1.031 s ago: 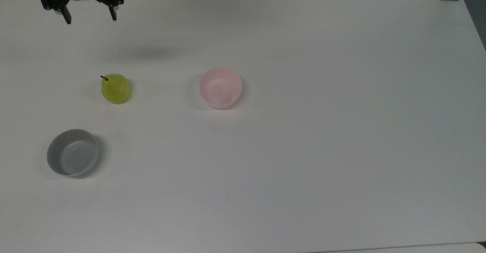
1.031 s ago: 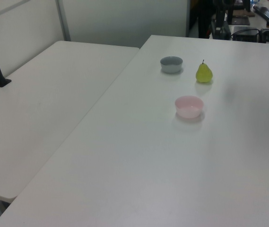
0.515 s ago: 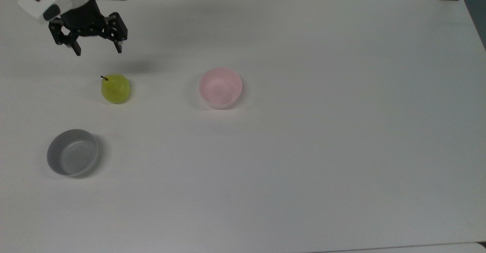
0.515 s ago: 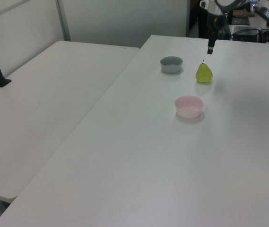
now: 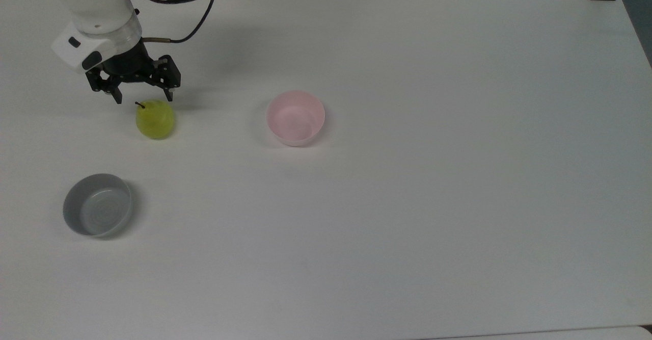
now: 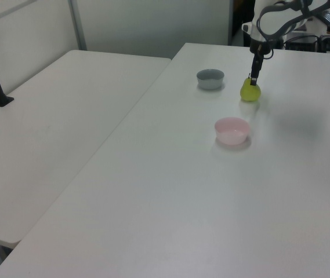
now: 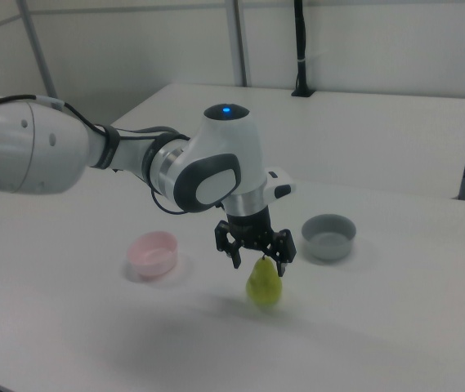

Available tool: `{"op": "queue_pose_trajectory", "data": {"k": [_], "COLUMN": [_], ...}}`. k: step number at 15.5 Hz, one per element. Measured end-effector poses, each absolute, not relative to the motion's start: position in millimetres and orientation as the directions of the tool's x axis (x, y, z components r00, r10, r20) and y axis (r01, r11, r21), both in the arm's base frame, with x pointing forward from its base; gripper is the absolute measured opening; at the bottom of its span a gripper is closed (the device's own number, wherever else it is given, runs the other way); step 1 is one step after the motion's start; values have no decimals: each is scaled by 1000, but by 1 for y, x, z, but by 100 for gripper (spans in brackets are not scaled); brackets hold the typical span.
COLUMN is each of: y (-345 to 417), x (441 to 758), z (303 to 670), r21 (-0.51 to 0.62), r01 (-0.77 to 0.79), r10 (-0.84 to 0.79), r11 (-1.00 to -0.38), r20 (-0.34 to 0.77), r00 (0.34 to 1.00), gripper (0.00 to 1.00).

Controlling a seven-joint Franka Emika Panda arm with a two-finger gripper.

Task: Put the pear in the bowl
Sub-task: 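Lower the gripper over the green pear and close on it, then lift the grasped pear up off the table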

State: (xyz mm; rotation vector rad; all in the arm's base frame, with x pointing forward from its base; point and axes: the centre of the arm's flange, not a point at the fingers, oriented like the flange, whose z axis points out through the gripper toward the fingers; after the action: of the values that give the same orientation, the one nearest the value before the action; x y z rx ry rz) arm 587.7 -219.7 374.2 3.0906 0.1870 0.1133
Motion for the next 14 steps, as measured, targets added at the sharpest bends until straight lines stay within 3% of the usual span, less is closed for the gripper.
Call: {"op": "queue_pose_trajectory", "data": {"k": [8,11,14], "y": [-220,-220,-220], "x": [594,595,595], "z": [333,331,333], "r21": [65,65,66], "r01": [123,123,123], "r10": [127,128,128], "r11": [-990,-990,-990], "r20": [77,77,79], "r00": [989,989,989], "gripper": [99,70,70]}}
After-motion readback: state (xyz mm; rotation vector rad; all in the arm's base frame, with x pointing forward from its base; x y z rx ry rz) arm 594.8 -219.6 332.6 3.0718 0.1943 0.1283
